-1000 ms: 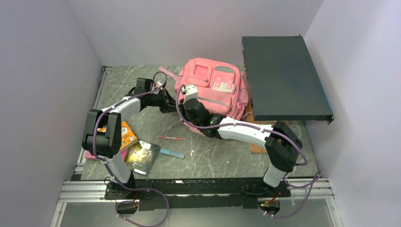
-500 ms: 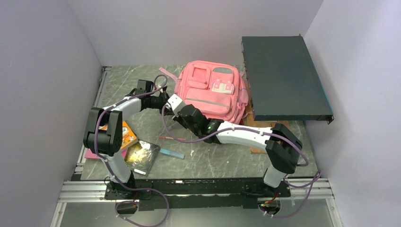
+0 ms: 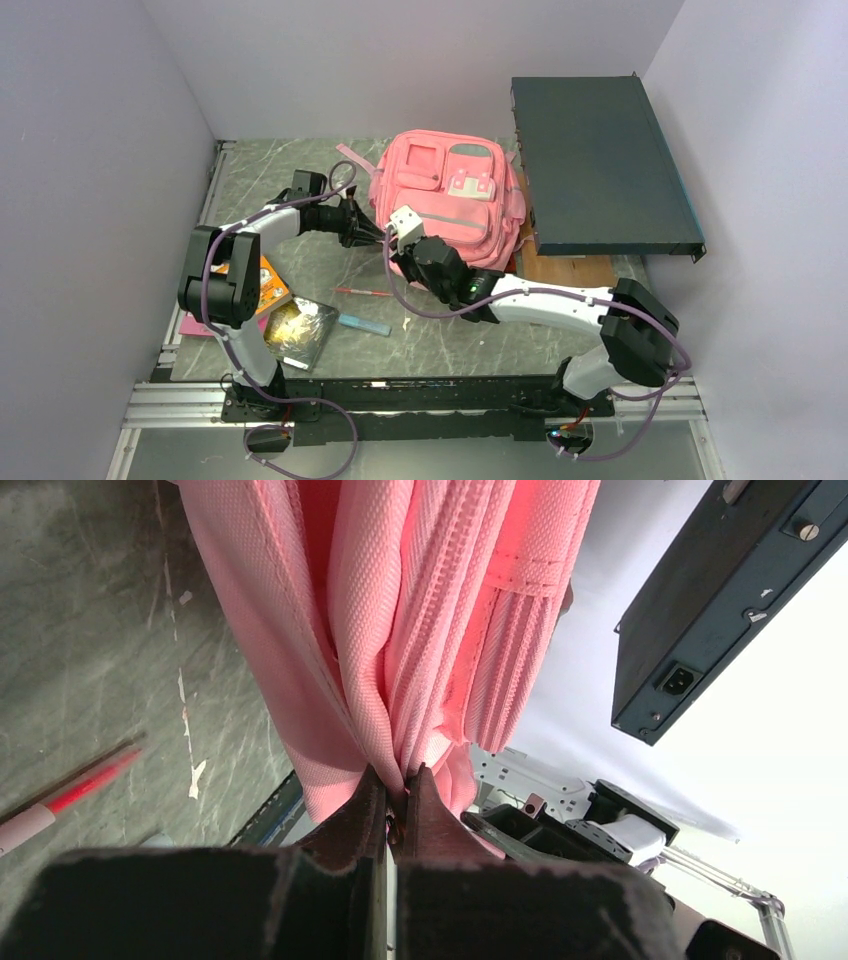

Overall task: Pack the student bag
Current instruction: Unzip the student bag at the center of the board.

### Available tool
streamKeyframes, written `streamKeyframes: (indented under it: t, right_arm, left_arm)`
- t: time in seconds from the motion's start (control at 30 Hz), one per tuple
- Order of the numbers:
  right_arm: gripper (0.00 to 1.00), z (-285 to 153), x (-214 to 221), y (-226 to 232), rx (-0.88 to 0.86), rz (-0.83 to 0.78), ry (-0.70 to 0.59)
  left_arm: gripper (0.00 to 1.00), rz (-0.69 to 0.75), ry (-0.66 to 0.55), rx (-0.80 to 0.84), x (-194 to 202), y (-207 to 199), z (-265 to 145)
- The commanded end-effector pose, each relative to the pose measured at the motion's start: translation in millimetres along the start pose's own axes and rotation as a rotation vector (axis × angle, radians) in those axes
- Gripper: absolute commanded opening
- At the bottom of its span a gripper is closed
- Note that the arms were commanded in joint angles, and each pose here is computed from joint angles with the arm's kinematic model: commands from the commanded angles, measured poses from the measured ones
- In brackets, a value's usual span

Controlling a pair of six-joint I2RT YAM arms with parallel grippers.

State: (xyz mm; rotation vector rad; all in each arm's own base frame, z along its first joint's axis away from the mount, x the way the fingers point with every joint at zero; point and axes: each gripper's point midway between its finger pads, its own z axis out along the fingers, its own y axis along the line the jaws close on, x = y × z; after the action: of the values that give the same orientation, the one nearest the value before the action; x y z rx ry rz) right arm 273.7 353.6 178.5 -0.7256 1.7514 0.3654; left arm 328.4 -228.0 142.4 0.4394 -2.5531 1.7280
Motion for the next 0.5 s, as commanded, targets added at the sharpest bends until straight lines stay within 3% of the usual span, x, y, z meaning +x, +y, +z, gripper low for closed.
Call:
streamKeyframes:
  t: [0.0, 0.27, 0.47]
  right_arm:
    - [0.0, -29.5, -4.8, -23.3, 0.11, 0.071, 0.014]
    - [0.0, -51.3, 7.2, -19.0, 0.149, 0.298, 0.204]
    - [0.0, -59.0, 19.8, -20.2, 0.213, 0.43, 0.265]
  left_arm:
    - [0.0, 0.121, -0.153, 0.013, -42.3, -9.0, -15.4]
    - [0.0, 0.129, -0.156, 0.024, -40.3, -12.9, -16.6]
    - [0.0, 0.137, -0.153, 0.024, -38.9, -15.6, -17.5]
